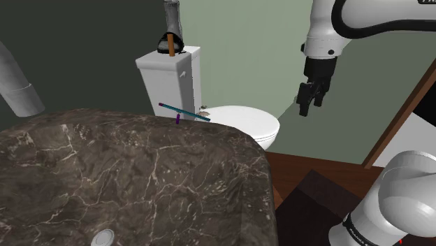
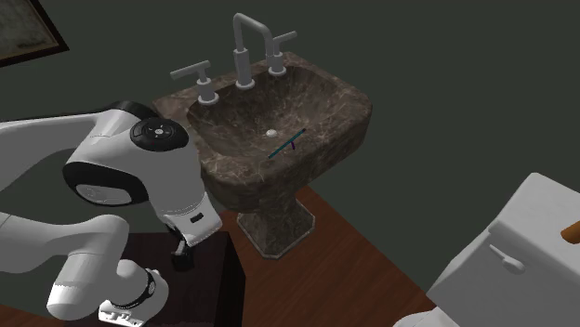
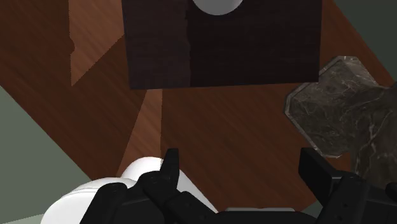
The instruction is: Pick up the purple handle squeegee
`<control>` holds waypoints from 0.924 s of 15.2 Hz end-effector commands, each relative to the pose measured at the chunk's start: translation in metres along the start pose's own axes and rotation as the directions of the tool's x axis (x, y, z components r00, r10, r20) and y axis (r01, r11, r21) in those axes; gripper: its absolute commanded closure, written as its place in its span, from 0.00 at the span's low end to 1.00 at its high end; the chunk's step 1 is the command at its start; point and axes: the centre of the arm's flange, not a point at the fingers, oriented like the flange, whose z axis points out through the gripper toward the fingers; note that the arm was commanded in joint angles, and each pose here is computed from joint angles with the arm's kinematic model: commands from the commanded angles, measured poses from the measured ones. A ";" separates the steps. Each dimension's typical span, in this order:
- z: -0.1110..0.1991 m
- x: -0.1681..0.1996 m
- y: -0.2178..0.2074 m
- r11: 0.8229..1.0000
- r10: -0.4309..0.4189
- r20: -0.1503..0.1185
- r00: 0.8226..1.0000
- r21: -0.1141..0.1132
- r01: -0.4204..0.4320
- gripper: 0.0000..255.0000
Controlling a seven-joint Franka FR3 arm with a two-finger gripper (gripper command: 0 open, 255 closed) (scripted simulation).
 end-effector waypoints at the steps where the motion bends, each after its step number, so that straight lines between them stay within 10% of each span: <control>1: 0.000 0.000 0.000 1.000 0.000 0.000 1.000 0.000 0.000 0.00; 14: -0.015 0.084 -0.129 0.994 -0.092 -0.102 0.991 0.051 0.098 0.00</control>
